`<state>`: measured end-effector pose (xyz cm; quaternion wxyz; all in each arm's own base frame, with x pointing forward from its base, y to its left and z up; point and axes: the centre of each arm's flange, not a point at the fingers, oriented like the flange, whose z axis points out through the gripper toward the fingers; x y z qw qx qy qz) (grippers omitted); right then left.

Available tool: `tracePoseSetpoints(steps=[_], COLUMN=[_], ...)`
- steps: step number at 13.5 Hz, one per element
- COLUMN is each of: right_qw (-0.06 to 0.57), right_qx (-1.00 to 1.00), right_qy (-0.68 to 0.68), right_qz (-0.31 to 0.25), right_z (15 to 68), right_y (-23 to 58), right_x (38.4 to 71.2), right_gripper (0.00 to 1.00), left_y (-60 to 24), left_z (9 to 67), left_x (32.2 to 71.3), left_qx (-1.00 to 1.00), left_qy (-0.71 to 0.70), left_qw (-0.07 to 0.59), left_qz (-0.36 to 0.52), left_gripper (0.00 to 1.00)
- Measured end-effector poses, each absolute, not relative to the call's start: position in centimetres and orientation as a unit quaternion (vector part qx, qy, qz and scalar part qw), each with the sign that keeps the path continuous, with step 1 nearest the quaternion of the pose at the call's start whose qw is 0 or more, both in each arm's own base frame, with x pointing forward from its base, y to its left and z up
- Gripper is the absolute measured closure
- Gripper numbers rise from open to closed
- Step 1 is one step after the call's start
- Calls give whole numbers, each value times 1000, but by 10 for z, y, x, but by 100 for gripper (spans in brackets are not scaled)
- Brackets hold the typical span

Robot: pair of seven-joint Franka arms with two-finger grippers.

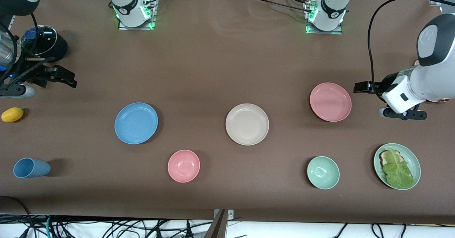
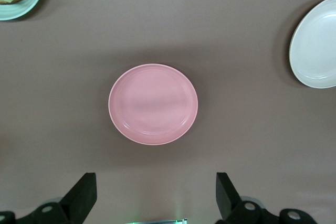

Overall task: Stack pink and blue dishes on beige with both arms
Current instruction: 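Move the left gripper toward the rim of the pink plate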

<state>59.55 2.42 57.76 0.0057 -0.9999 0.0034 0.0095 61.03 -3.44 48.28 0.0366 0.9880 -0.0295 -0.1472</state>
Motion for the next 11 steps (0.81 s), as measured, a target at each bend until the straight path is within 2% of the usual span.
tracePoseSetpoints(steps=[4, 8, 11], right_qw=[5, 5, 5], right_qx=[-1000, -1000, -1000], right_qy=[5, 6, 6], right_qz=[9, 10, 10], right_z=[578, 578, 577], right_y=[22, 22, 22], right_x=[596, 596, 596], right_gripper=[0, 0, 0], left_y=[-34, 3, 40], left_z=[484, 473, 449], left_x=[611, 597, 570], left_qx=[988, 992, 995], left_qy=[-29, -22, -8], left_qw=[37, 45, 46], left_qz=[-145, -118, -87], left_gripper=[0, 0, 9])
